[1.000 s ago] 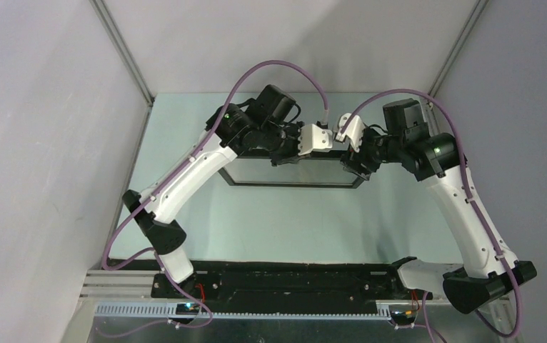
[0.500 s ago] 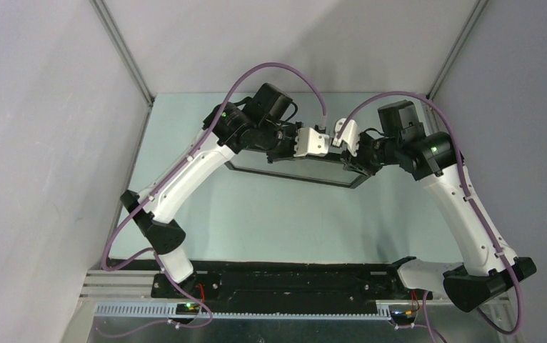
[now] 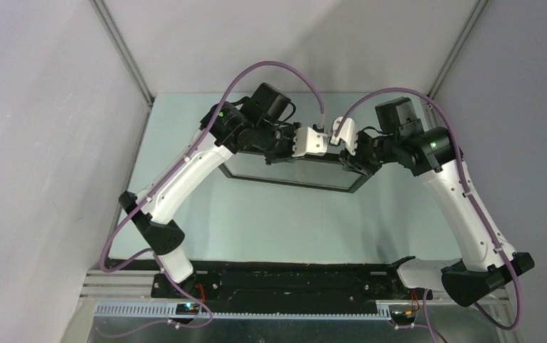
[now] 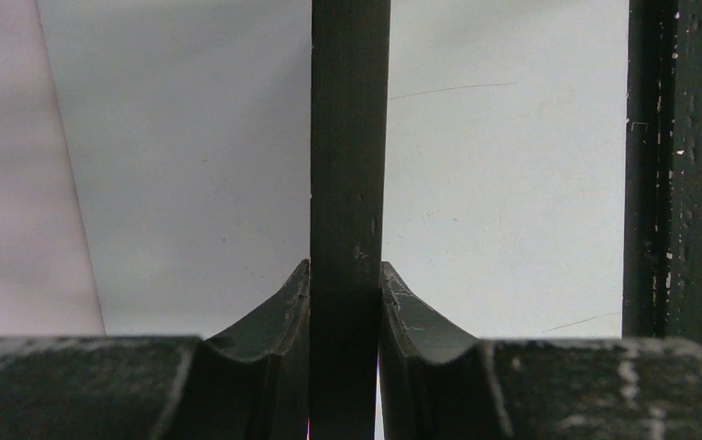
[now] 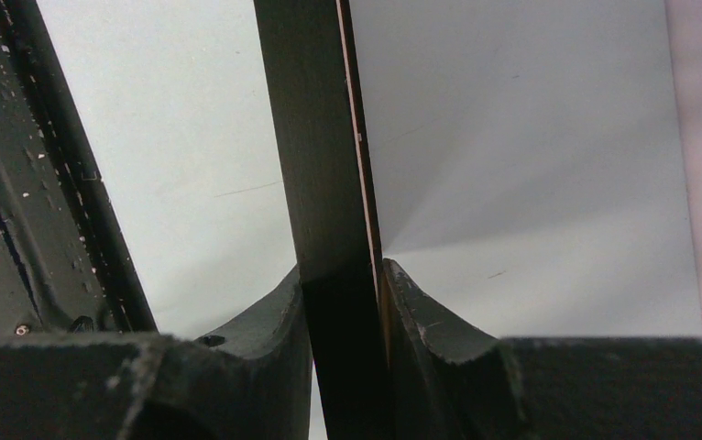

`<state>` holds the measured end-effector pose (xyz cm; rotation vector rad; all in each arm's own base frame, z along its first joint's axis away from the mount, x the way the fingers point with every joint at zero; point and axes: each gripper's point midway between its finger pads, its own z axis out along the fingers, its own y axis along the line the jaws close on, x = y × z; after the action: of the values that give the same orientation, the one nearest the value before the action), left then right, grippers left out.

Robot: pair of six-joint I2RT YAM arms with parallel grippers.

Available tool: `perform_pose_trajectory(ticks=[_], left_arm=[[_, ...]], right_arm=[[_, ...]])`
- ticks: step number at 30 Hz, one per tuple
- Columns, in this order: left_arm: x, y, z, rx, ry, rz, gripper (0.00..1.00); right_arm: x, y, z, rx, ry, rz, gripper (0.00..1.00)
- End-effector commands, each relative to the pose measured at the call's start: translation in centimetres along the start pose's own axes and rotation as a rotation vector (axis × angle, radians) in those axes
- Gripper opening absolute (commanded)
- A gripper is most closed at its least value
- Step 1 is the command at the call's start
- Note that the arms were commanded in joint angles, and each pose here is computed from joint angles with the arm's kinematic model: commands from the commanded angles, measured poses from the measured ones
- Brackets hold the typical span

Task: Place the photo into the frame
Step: Turn over the photo frame at the center of the board.

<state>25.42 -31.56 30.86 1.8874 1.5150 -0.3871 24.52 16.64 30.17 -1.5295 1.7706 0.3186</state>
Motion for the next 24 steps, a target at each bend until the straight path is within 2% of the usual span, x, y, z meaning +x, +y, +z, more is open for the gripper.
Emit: perform_pose_trajectory(ticks=[1,7,22,24], left_arm=[[-3.4,2.6,-3.3,-0.163,-0.106,-0.046,0.24],[-3.3,2.7,-3.1,-0.163,-0.102,-0.052,0.29],[-3.3,3.2,-3.5,-0.188,-0.094,-0.058,0.52],[-3.1,3.4,-3.9,-0.206,-0.092,-0.062,0.66]], right_arm=[[-1.6,-0.4,-0.7,0.02,-0.005,-0.099,0.0],[-1.7,0.0,-0.7,0.0,0.005,-0.109,0.0],[-2.1,0.8,-0.8,-0.027,0.001,-0.118,0.0],[-2.3,0.7,-0.8,-0.023,-0.001,-0.107,0.0]])
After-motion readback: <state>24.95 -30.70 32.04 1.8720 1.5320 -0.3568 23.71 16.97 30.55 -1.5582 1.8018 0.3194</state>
